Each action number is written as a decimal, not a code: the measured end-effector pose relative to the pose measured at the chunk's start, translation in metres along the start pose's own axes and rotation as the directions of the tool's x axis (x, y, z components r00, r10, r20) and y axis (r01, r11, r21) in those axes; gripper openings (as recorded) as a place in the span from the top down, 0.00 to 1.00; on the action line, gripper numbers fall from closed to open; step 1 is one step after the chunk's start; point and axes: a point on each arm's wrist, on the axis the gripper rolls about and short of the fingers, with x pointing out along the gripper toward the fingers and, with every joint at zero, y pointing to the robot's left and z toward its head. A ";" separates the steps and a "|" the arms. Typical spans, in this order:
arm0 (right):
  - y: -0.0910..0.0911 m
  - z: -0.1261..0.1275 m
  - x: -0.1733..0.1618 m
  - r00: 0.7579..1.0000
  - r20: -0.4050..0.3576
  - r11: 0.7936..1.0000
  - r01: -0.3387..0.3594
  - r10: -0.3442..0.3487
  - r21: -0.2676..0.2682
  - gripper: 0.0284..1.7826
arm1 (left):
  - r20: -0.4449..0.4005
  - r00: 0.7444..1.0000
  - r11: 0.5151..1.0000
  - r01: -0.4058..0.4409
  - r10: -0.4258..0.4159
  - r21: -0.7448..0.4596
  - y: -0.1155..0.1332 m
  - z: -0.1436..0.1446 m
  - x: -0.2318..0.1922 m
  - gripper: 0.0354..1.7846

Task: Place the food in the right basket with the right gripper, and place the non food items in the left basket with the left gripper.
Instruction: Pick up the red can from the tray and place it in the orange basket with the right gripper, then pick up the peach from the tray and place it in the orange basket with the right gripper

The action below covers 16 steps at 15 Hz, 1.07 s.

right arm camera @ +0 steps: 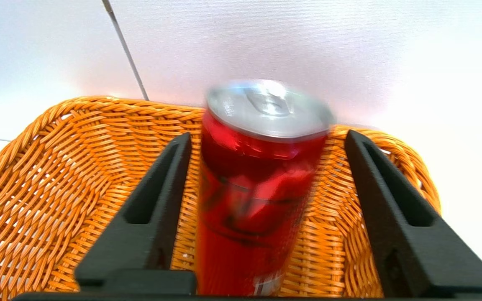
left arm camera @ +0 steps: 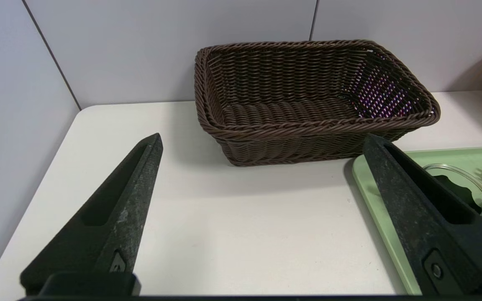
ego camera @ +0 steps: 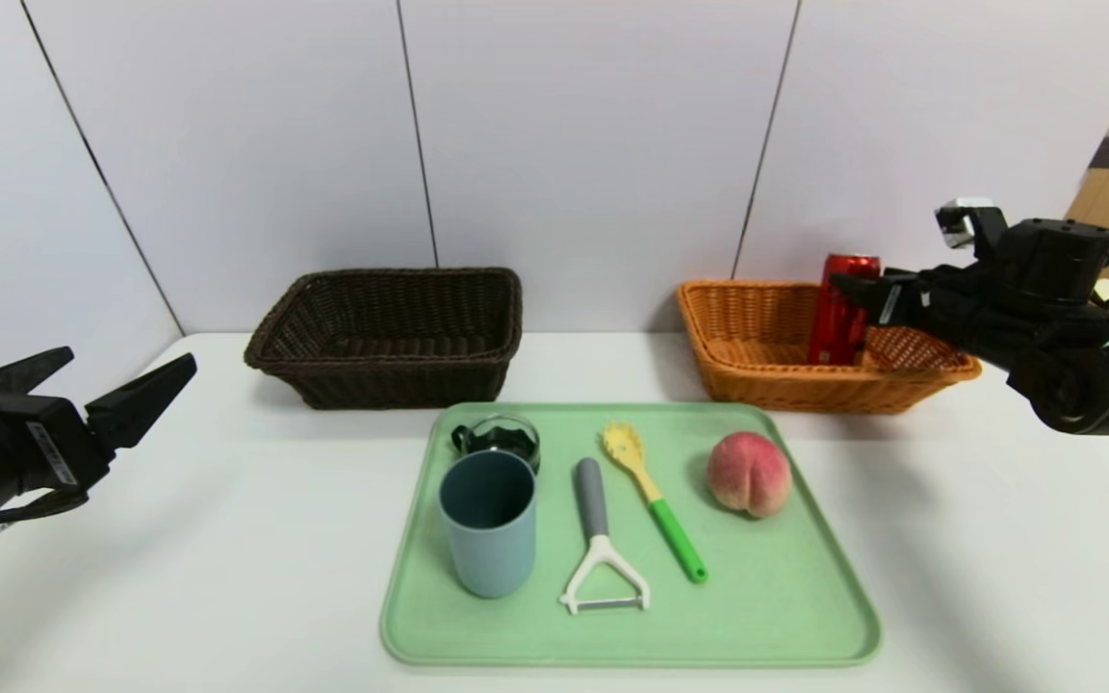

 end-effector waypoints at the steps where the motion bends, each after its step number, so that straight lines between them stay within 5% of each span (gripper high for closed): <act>1: 0.000 0.000 0.000 1.000 0.000 1.000 -0.001 0.001 0.001 0.26 | 0.000 1.000 1.000 0.000 0.000 -0.001 0.000 0.000 0.000 0.06; 9: 0.015 0.051 -0.041 0.999 0.047 1.000 -0.015 0.016 -0.019 0.12 | -0.002 1.000 1.000 0.000 0.000 -0.001 0.000 -0.001 0.000 0.06; 13: 0.064 0.091 -0.096 0.993 0.006 0.992 -0.122 0.122 0.042 0.09 | -0.004 1.000 1.000 0.000 0.000 -0.003 0.000 -0.001 0.000 0.06; 16: 0.105 0.101 -0.143 0.970 -0.138 0.975 -0.182 0.199 0.126 0.07 | -0.013 1.000 1.000 -0.001 0.001 -0.003 0.000 -0.004 -0.001 0.06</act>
